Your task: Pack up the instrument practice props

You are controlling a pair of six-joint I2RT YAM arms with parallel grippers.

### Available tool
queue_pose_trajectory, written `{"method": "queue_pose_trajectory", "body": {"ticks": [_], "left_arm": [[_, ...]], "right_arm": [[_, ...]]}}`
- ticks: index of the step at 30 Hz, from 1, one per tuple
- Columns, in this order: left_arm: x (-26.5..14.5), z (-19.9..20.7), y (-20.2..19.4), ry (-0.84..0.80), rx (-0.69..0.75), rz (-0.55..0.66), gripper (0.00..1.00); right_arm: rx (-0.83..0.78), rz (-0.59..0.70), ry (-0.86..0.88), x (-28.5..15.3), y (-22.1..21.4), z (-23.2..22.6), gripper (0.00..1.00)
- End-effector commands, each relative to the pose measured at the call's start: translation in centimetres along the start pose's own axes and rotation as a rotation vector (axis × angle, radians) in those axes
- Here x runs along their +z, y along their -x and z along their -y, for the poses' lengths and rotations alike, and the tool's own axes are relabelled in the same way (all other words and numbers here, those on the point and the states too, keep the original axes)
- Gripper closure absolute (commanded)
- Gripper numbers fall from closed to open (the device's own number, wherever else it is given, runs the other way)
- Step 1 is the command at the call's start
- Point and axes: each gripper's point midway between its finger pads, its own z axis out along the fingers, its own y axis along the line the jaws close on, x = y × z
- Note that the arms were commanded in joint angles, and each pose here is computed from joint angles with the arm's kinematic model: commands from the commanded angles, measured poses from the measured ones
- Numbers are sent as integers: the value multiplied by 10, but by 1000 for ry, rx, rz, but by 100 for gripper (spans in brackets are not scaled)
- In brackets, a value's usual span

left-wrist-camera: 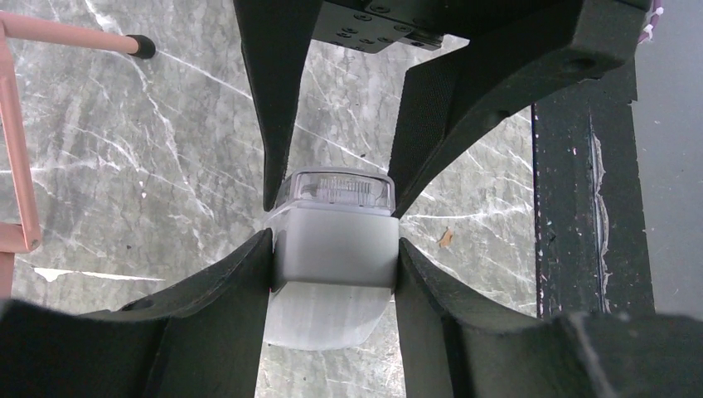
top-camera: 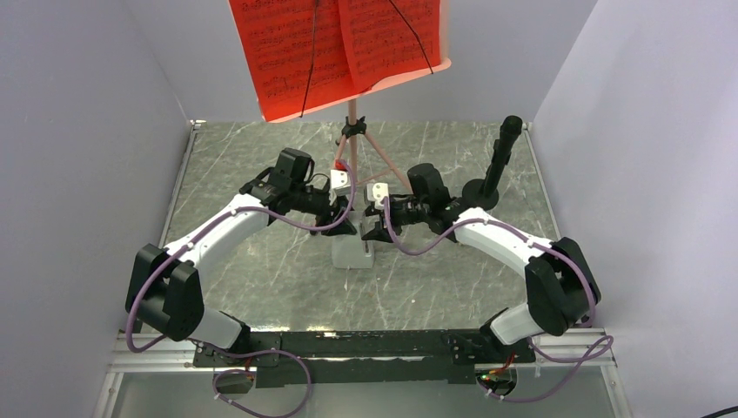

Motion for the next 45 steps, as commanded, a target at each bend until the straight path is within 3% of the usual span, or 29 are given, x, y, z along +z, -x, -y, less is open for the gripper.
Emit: {"method": "queue_pose_trajectory", "body": {"ticks": [1, 3, 7, 10, 24, 28, 39, 45], "left_arm": [[5, -7, -22, 37, -46, -61, 99], [4, -6, -25, 33, -41, -67, 99], [4, -5, -26, 28, -27, -78, 99], [1, -5, -29, 27, -3, -97, 99], [7, -14, -23, 49, -25, -79, 99], [8, -15, -21, 44, -32, -70, 99], [7, -11, -26, 23, -6, -84, 99], [7, -12, -26, 25, 5, -87, 99]], "right_arm": [[180, -18, 84, 0, -14, -34, 100], [281, 51, 96, -8, -1, -28, 100], [313, 64, 114, -10, -2, -25, 100], [424, 106, 117, -18, -5, -12, 100], [237, 31, 132, -7, -14, -25, 100], [252, 8, 99, 0, -18, -25, 100], [278, 20, -17, -2, -17, 4, 100], [179, 58, 19, -5, -13, -2, 100]]}}
